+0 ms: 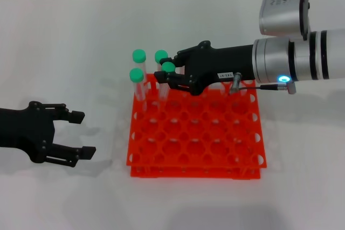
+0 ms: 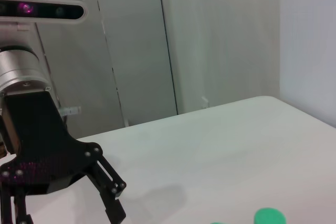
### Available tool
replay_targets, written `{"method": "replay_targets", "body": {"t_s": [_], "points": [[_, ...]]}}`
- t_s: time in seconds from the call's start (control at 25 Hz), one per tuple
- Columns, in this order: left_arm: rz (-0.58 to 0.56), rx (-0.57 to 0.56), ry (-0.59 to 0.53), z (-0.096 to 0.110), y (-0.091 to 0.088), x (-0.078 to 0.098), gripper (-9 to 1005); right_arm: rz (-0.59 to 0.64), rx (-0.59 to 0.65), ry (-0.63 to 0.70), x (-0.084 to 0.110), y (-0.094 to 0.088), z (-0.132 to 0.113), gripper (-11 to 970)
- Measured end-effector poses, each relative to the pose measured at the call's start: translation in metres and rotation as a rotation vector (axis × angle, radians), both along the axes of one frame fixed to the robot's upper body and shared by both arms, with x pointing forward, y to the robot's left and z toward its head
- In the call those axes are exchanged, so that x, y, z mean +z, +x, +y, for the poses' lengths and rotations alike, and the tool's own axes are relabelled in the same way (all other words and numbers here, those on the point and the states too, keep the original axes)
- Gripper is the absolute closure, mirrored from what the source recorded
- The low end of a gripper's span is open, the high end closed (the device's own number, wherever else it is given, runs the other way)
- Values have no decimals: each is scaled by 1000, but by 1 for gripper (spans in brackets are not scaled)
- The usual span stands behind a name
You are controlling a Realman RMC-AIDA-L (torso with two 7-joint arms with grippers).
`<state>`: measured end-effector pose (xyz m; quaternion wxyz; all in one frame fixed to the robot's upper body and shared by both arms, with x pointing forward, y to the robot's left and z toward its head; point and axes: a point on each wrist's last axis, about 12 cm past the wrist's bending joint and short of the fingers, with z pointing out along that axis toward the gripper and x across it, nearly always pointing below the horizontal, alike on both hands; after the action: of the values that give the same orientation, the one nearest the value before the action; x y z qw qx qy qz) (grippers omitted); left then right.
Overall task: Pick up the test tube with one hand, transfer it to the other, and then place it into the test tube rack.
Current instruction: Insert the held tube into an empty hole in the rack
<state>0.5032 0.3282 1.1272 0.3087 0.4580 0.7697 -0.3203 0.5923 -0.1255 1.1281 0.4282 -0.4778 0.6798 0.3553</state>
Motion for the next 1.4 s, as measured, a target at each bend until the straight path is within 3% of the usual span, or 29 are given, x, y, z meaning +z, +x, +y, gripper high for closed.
{"method": "replay_targets", "body": {"t_s": [1.4], "points": [[-10, -6, 0, 0, 0, 0, 112, 1, 13, 6, 2, 0, 2, 675]]}}
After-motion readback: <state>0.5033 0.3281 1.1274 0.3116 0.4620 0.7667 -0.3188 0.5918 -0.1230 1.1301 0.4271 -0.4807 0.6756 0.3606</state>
